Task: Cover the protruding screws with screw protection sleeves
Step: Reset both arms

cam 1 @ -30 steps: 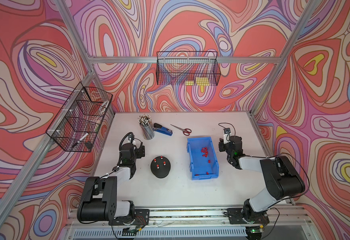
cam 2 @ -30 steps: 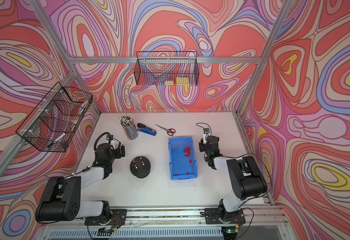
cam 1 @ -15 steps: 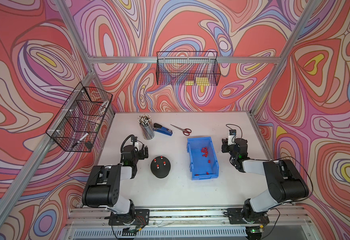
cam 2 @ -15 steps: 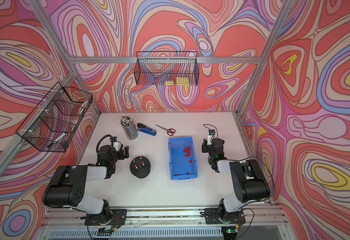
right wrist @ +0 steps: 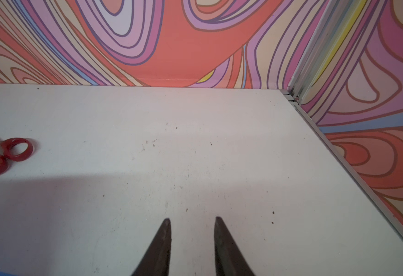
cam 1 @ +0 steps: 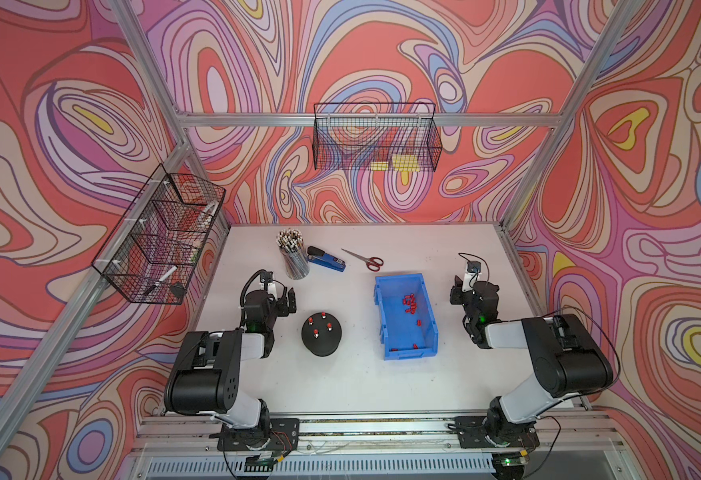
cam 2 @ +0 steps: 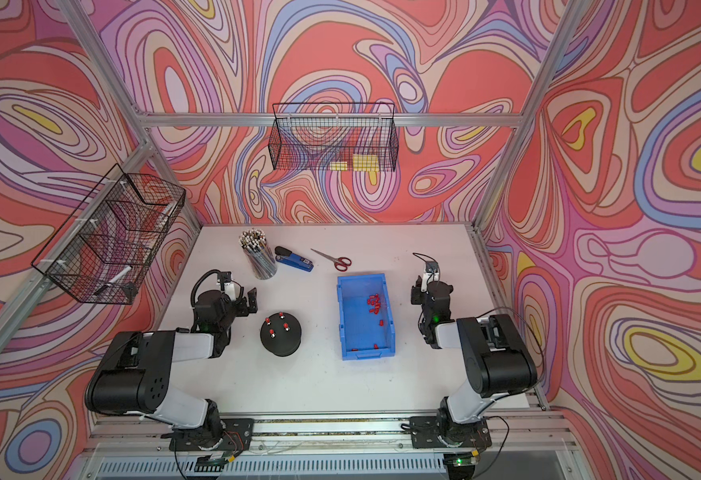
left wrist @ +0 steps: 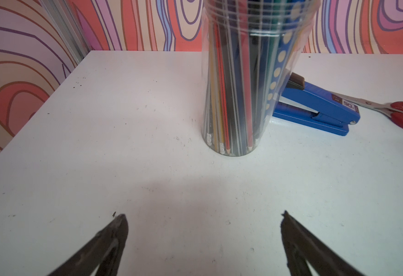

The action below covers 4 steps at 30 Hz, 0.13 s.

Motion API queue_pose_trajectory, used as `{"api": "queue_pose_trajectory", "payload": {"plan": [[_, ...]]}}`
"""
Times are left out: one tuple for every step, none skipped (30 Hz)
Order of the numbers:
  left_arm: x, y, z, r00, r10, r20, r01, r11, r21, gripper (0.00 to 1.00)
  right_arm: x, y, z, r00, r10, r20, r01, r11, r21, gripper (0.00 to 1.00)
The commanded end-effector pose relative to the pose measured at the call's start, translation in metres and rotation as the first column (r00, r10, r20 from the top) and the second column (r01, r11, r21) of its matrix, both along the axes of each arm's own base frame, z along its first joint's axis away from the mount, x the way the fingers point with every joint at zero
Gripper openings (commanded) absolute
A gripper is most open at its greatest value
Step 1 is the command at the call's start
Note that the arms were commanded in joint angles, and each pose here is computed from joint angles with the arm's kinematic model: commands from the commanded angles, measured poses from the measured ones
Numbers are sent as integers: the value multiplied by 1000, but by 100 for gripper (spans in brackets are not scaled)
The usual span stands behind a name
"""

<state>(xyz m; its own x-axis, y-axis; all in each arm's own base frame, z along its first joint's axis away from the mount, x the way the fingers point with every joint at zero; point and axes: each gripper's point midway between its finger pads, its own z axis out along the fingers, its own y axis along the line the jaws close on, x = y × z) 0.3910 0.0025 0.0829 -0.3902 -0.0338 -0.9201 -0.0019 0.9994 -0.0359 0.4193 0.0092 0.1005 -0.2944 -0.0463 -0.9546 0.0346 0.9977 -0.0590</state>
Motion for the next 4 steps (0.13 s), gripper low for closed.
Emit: {"api": "queue_pose_trajectory", "payload": {"plan": [[3, -1, 4, 1000, -16, 23, 16, 1000, 11, 99, 0, 1, 3, 998, 27, 64, -28, 1000, 8, 35], [3, -1, 3, 1000, -15, 20, 15, 1000, 12, 99, 0, 1, 0, 998, 33, 59, -33, 999, 7, 35], [2, -1, 4, 1000, -12, 25, 12, 1000, 11, 99, 1, 0, -2, 998, 29, 58, -29, 1000, 6, 36], [1, 0, 4, 1000, -9, 30, 9, 1000, 10, 100, 2, -4, -4, 999, 3, 47, -3, 1000, 11, 38]]}}
